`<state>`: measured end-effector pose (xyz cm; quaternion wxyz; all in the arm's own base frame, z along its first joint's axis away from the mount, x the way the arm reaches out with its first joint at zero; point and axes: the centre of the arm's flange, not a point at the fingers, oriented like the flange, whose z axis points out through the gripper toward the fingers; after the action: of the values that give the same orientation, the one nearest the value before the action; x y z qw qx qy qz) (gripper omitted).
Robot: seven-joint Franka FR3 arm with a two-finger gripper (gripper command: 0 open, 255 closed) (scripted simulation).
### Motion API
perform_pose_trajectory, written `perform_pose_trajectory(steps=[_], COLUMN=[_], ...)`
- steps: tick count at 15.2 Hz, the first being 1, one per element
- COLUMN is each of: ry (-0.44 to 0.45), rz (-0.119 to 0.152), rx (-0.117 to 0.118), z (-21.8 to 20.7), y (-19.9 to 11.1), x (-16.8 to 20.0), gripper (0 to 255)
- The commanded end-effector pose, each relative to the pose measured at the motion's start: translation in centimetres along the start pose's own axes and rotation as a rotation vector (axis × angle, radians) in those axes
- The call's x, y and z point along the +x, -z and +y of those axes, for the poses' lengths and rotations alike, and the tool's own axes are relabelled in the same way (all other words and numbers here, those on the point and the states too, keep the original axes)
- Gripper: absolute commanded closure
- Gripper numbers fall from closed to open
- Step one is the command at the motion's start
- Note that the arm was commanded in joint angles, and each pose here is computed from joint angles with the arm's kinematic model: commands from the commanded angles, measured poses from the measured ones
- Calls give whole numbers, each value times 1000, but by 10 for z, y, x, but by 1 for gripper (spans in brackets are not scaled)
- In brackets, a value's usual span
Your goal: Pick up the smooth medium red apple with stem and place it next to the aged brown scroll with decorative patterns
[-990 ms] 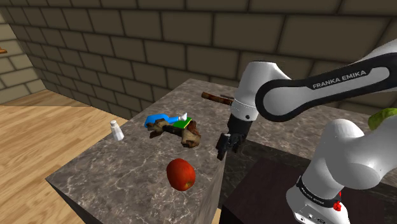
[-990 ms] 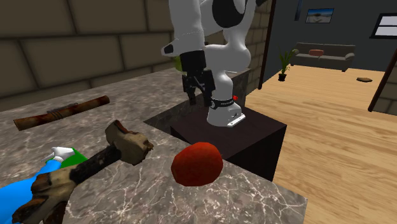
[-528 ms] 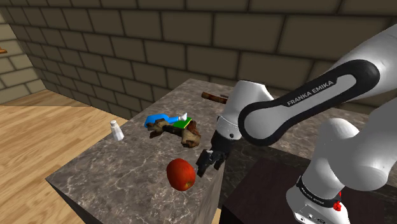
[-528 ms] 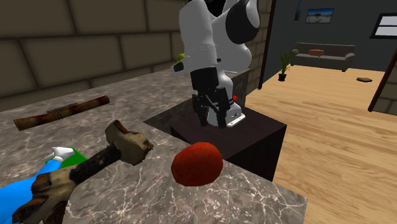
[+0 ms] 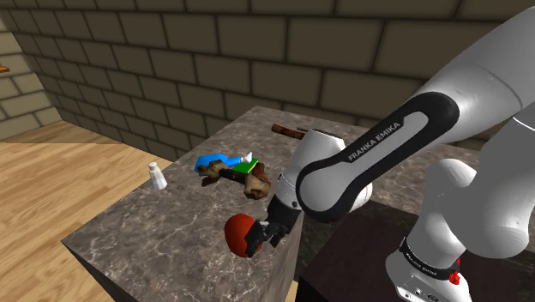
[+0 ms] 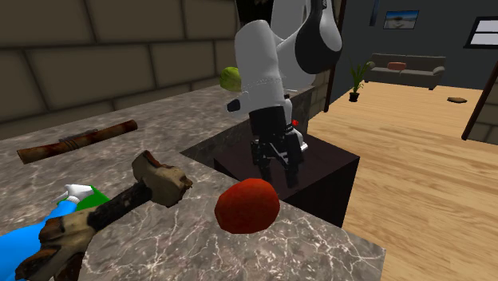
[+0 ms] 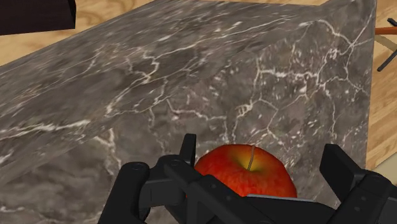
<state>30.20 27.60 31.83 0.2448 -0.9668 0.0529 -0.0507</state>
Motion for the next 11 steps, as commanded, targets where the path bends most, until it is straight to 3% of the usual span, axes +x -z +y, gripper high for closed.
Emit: perform_pose_trajectory(steps=[1,3,11], ry=[0,0,0], rz=[1,1,1], rx=[0,0,0], z=[0,0,0], y=[-11,-25,-25], x=[-1,-1,-1], gripper=[0,0,0])
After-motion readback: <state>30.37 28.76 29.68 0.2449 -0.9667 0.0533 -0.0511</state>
